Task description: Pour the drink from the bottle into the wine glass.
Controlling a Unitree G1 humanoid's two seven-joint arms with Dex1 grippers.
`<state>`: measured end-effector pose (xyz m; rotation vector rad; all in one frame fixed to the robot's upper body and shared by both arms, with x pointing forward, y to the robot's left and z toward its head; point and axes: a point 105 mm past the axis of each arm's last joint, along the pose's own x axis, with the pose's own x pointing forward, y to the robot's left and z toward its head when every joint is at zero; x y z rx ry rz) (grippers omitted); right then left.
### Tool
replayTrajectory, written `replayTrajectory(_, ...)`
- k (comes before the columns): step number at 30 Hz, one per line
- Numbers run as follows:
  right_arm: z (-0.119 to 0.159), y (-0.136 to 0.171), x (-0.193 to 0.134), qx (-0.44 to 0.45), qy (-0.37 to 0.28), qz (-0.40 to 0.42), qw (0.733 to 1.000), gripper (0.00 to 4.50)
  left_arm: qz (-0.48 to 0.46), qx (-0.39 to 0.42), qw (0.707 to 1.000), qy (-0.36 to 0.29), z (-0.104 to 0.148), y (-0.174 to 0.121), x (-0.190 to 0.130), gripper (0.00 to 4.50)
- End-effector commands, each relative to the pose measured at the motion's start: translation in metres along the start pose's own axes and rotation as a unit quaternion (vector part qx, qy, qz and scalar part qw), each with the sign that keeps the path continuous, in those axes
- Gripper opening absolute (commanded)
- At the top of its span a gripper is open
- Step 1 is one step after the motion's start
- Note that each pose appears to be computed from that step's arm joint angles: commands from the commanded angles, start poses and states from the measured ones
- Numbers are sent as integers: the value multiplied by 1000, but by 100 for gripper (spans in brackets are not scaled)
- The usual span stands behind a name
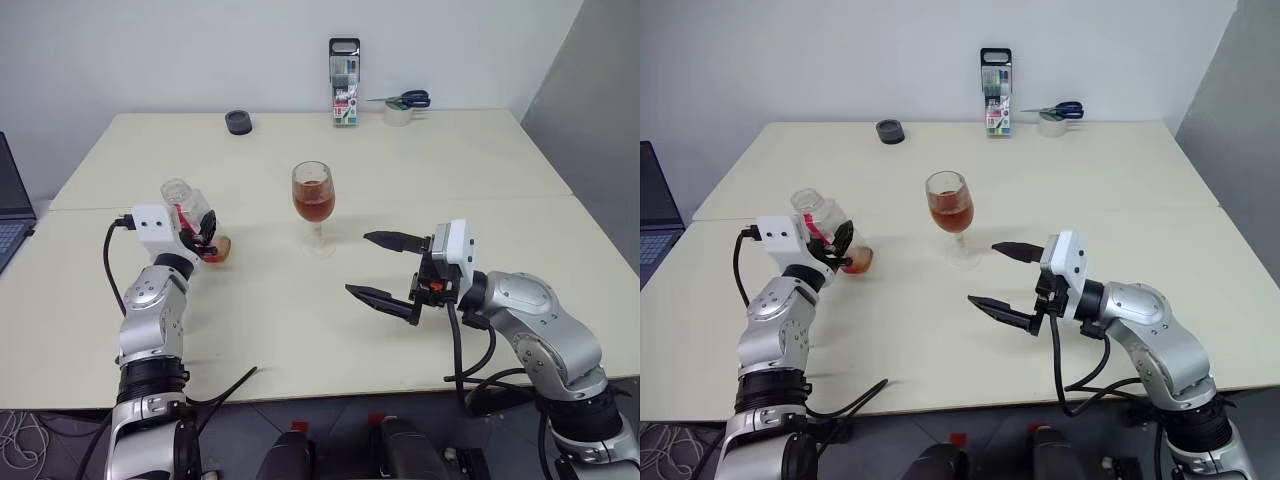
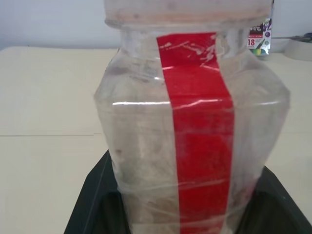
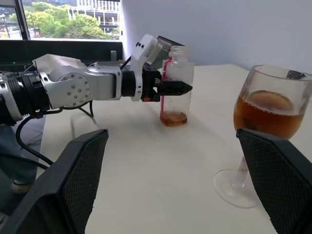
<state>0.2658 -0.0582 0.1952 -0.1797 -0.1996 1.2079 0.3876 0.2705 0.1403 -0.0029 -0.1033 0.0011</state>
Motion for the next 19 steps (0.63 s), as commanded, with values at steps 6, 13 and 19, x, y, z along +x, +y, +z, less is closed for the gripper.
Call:
replayTrajectory(6,12,1,4,-10,-15,-6,1000,450,-14,10,1000,4,-6,-4,1,382)
replayTrajectory(13,-14,4,-6,0,36,-52,998,450,5,18,999,29,-17,-1,-22,447)
replayTrajectory(19,-44,-15,-29,43,78,-204,975,450,14,23,997,67,-29,-4,-57,447)
